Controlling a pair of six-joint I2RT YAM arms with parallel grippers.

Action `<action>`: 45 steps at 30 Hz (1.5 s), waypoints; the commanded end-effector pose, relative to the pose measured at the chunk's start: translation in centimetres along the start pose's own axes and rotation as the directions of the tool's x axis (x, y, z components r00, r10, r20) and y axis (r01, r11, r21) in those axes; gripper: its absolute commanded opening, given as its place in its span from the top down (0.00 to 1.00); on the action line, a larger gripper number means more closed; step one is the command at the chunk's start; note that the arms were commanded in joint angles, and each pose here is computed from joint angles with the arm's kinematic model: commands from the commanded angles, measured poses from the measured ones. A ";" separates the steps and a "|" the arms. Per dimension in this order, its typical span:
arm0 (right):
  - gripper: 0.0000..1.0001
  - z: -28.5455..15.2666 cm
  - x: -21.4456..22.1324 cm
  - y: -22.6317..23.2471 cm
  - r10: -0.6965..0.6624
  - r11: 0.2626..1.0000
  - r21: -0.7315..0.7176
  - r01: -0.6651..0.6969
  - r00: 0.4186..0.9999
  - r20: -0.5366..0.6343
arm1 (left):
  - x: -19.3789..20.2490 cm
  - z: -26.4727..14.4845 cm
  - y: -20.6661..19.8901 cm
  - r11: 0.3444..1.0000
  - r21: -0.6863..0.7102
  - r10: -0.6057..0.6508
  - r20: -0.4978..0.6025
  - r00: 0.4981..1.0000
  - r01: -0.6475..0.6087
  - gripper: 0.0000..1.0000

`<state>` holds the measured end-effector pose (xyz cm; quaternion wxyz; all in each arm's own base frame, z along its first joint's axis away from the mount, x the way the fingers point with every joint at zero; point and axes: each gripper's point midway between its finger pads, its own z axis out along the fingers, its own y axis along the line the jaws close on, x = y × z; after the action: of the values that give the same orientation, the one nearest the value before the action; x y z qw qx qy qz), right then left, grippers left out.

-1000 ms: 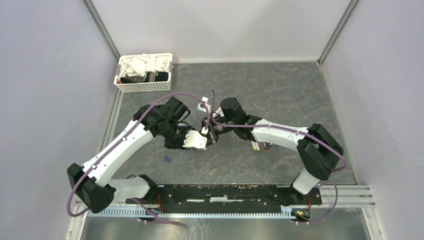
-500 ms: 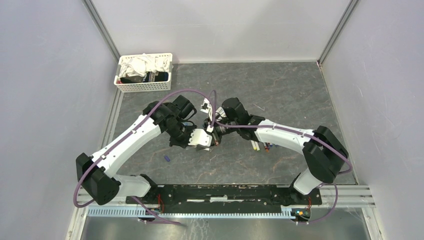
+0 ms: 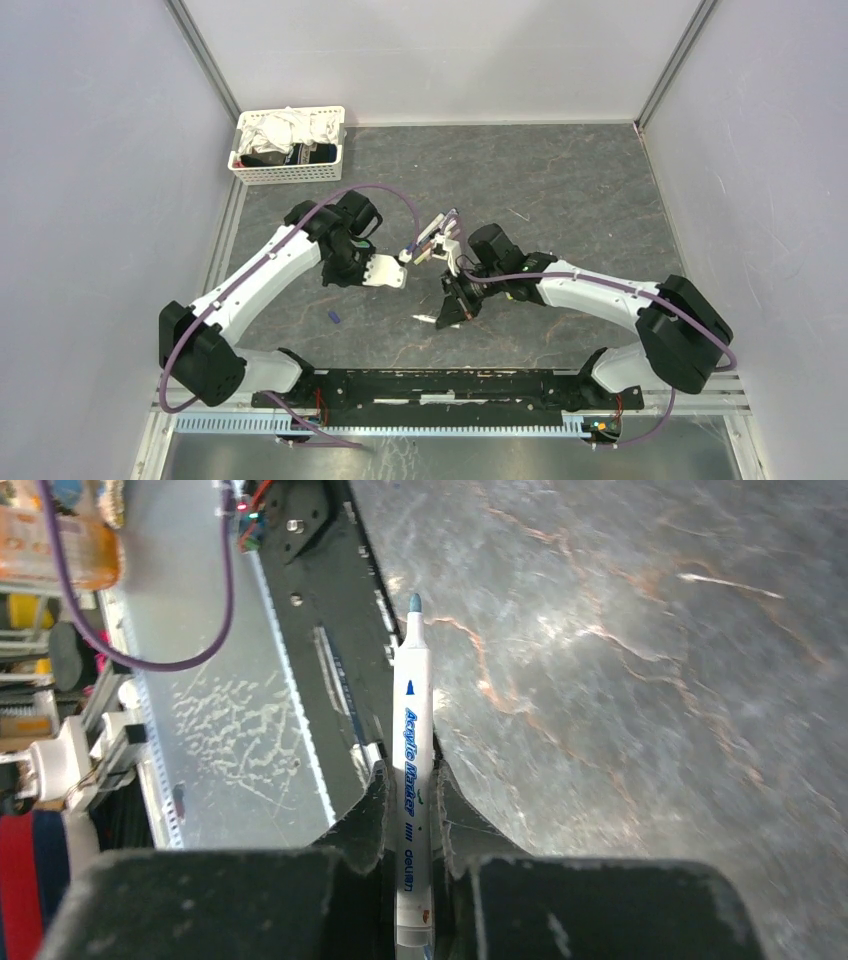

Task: Open the pen caps
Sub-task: Open the pen cap from the pen, then place the pen cap at the center of the board, then place the pen at the center of the board.

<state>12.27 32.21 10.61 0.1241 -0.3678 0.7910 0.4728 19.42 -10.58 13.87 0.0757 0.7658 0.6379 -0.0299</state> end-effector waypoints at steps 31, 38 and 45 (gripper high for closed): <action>1.00 -25.4 6.1 -24.7 0.109 -0.013 0.822 -0.569 0.817 0.567 | 0.4 7.6 10.6 0.850 -0.077 -0.494 0.225 0.840 0.521 0.46; 0.94 -24.4 6.5 -26.2 0.145 0.006 0.829 -0.559 0.821 0.552 | -2.1 1.5 13.1 0.804 -0.100 -0.519 0.363 0.774 0.586 0.00; 0.81 -22.3 7.8 -26.8 0.205 0.053 0.826 -0.562 0.815 0.542 | -1.8 -5.2 15.6 0.694 -0.177 -0.572 0.453 0.684 0.698 0.00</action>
<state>29.65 1.79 1.95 0.3232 0.0979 0.9364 -0.0953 33.99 -14.77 15.92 0.2673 0.5070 0.8151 -0.0846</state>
